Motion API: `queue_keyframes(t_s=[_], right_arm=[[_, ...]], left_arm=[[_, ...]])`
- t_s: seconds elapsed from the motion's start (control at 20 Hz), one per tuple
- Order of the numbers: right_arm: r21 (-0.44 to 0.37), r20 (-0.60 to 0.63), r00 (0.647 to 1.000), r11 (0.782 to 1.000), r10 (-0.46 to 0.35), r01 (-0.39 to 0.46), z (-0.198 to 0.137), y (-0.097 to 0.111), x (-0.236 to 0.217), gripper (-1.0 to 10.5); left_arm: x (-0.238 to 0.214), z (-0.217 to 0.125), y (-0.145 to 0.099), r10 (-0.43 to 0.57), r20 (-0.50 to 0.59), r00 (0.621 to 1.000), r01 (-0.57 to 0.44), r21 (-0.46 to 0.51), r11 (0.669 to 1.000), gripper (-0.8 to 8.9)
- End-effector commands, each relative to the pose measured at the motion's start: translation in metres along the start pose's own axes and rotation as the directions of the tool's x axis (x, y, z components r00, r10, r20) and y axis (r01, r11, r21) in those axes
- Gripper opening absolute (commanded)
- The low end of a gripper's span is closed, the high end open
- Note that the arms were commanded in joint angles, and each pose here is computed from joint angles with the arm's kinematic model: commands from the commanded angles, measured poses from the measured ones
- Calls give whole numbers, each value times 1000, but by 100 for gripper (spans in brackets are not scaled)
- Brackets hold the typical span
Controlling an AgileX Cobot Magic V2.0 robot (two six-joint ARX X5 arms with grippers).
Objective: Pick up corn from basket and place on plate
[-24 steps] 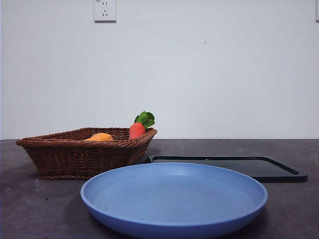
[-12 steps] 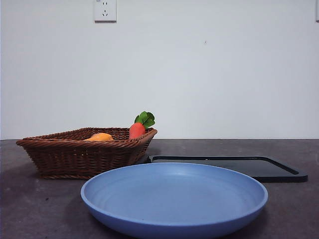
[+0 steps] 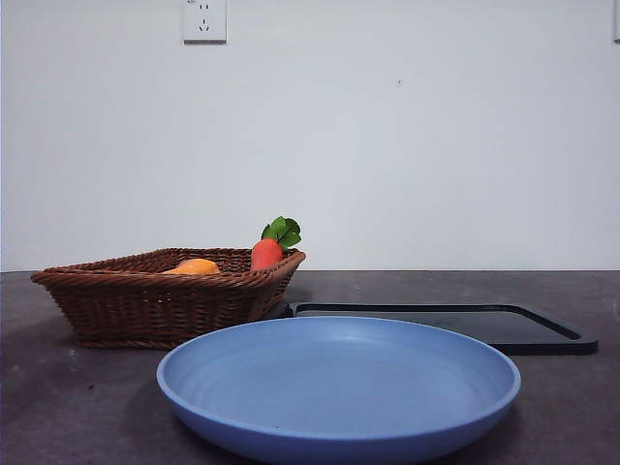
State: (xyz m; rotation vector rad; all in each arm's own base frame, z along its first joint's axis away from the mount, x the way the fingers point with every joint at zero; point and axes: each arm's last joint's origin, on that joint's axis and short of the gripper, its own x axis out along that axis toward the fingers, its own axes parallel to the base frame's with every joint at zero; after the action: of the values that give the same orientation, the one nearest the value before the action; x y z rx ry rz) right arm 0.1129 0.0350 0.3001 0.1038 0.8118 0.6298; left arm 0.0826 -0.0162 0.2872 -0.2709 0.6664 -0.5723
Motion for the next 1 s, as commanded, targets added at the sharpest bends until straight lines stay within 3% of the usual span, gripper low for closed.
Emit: queue_keyframes(t_s=[0.05,0.35,0.6,1.0], right_arm=[[28,-33,999,999,26,-25,14,-4,16,310],[50,-212,973,995,90,-81,33,-16,95,309],[61,-326,938,993,115,-100,31,-24,155,285],[84,-419,900,992,123,-96,18,-33,199,226]], left_arm=[[-2,4,-2,-6,15,1000,6,13,1000,404],[-2,4,-2,-6,16,1000,6,14,1000,404],[-2,5,-2,-6,17,1000,6,15,1000,404],[-2,5,-2,-6,18,1000,6,16,1000,404]])
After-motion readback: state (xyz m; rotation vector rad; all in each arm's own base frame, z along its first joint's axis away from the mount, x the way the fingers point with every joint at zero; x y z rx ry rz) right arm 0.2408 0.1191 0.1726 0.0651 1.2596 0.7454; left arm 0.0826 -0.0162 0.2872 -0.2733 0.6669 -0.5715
